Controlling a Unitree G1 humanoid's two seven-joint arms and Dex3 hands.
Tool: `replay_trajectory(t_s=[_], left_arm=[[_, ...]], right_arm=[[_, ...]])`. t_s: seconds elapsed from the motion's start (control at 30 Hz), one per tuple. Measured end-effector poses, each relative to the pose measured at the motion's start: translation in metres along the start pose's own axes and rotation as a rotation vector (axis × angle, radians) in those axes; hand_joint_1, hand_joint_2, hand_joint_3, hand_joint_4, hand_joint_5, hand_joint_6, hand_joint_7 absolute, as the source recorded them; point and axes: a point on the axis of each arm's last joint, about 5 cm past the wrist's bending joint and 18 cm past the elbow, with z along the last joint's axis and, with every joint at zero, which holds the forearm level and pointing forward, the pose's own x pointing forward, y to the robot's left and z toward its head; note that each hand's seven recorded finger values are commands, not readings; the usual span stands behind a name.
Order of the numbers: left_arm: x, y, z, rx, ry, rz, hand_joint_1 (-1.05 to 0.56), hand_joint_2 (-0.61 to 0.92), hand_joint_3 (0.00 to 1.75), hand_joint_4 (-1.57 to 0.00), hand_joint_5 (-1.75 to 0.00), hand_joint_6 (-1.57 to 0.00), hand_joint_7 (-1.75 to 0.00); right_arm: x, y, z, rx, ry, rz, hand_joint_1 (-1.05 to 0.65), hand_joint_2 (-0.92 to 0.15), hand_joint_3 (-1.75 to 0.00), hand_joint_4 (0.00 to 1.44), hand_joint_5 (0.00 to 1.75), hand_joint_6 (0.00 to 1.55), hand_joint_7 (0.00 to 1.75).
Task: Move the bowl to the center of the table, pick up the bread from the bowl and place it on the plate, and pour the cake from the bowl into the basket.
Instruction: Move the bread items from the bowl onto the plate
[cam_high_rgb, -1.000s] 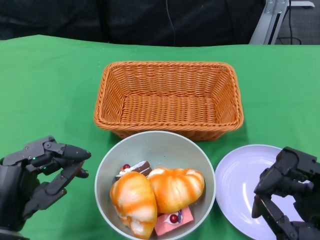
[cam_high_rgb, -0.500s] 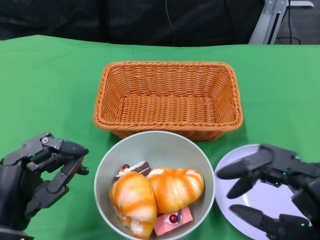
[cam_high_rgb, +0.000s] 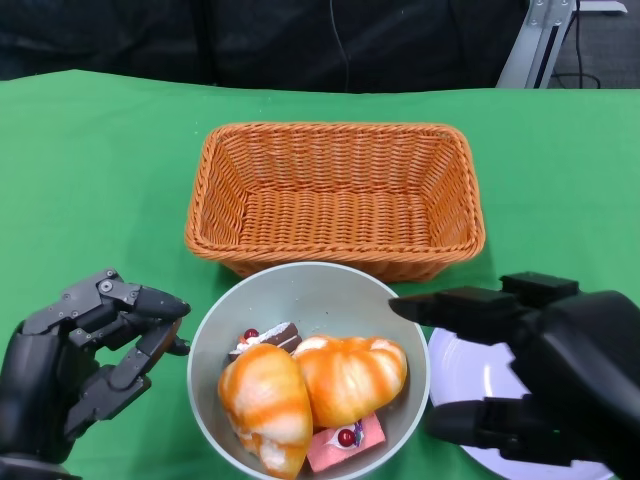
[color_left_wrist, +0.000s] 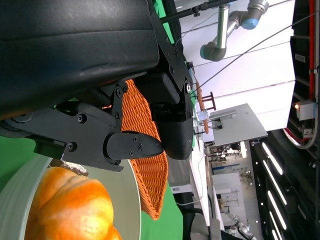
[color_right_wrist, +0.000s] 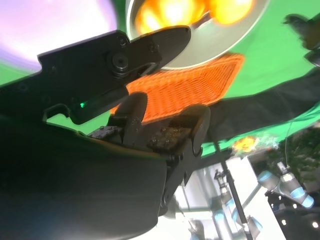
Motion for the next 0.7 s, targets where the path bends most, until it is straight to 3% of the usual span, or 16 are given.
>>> replay_trajectory(t_s=[0.3,0.7], left_arm=[[-0.001,-0.005,-0.003,0.014,0.004,0.001,-0.19,0.92,0.33,-0.73,-1.42,-0.84,-0.99],[0.001,-0.006,-0.005,0.008,0.0,0.014,-0.2,0.92,0.34,-0.74,-1.41,-0.83,-0.98]], right_arm=[[0.013,0.013,0.021,-0.07,-0.028,0.012,-0.75,-0.85,0.0,0.68,0.19,0.66,0.01],[0.024,0.031,0.032,-0.153,-0.081,0.057,-0.78,-0.9,-0.01,0.72,0.12,0.67,0.0]])
